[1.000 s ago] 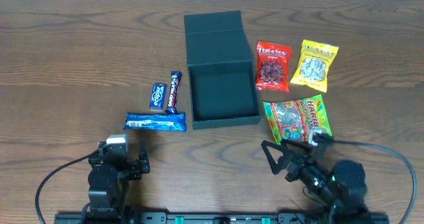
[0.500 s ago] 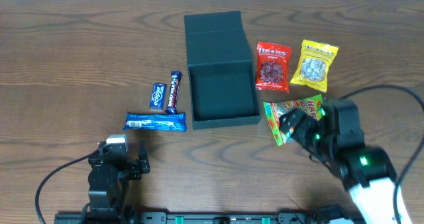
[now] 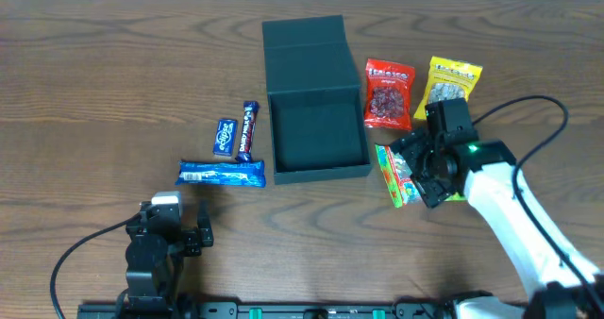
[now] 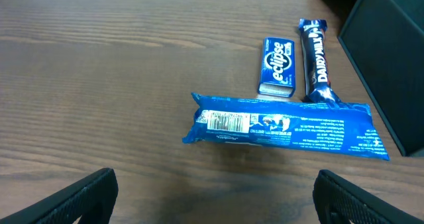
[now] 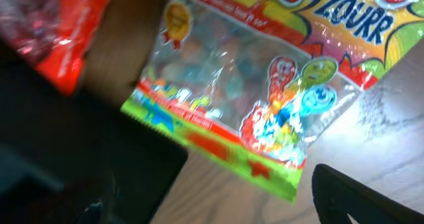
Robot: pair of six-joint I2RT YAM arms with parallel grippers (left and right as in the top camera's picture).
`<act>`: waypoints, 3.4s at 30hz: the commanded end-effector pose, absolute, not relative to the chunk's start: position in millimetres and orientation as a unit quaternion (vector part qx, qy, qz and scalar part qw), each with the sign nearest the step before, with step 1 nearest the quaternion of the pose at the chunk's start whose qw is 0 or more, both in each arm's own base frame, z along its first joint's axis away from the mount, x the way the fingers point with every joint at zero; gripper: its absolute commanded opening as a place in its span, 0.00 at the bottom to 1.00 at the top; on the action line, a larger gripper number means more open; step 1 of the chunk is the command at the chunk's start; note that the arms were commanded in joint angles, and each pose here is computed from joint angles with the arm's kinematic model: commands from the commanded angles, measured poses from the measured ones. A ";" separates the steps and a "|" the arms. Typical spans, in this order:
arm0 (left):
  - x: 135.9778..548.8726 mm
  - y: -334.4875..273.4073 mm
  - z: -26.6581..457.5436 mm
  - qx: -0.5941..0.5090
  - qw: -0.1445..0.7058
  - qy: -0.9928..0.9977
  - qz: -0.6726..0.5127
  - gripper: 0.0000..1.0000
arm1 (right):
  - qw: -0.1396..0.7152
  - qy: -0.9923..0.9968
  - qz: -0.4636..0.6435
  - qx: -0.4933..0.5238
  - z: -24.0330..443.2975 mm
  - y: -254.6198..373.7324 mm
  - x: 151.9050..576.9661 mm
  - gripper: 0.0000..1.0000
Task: Pack container
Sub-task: 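Move right gripper to the Haribo Worms bag and grasp it, then lift the Haribo bag and lower it into the green box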
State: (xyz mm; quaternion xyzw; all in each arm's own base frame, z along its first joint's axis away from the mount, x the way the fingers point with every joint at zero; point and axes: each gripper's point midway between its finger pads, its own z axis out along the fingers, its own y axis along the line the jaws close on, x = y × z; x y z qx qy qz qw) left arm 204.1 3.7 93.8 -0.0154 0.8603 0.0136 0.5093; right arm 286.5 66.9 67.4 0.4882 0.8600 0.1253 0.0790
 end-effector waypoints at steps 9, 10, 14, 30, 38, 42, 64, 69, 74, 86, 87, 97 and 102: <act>204.1 4.8 89.8 -0.012 0.506 0.862 0.020 0.95 | 0.039 0.843 0.095 0.528 18.4 53.4 302.2 0.92; 204.1 4.8 89.8 -0.012 0.506 0.862 0.020 0.95 | 0.034 0.843 0.094 0.529 14.6 53.7 302.3 0.92; 204.1 4.8 89.8 -0.012 0.506 0.862 0.020 0.95 | 0.017 0.845 0.097 0.526 -0.8 55.9 304.4 0.81; 204.1 4.8 89.8 -0.012 0.506 0.862 0.020 0.95 | -0.040 0.850 0.074 0.520 -24.7 59.3 284.4 0.02; 204.1 4.8 89.8 -0.012 0.506 0.862 0.020 0.95 | -0.061 0.863 0.060 0.497 -5.0 57.9 264.0 0.01; 204.1 4.8 89.8 -0.012 0.506 0.862 0.020 0.95 | -0.006 0.891 0.087 0.445 37.2 56.4 275.7 0.01; 204.1 4.8 89.8 -0.012 0.506 0.862 0.020 0.95 | 0.373 0.837 0.194 -0.349 249.4 253.1 279.7 0.02; 204.1 4.8 89.8 -0.012 0.506 0.862 0.020 0.95 | 0.395 0.813 0.140 -0.404 238.7 273.2 287.1 0.01; 204.1 4.8 89.8 -0.012 0.506 0.862 0.020 0.95 | 0.367 0.824 0.101 -0.419 200.3 278.0 305.5 0.01; 204.1 4.8 89.8 -0.012 0.506 0.862 0.020 0.95 | 0.318 0.905 0.033 -0.281 118.4 262.9 352.2 0.01; 204.1 4.8 89.8 -0.012 0.506 0.862 0.020 0.95 | 0.315 0.909 0.035 -0.272 116.8 261.6 352.6 0.01; 204.1 4.8 89.8 -0.012 0.506 0.862 0.020 0.95 | 0.296 0.917 0.082 -0.254 113.2 272.3 345.4 0.02; 204.1 4.8 89.8 -0.012 0.506 0.862 0.020 0.95 | 0.293 0.918 0.078 -0.254 112.0 270.5 344.6 0.02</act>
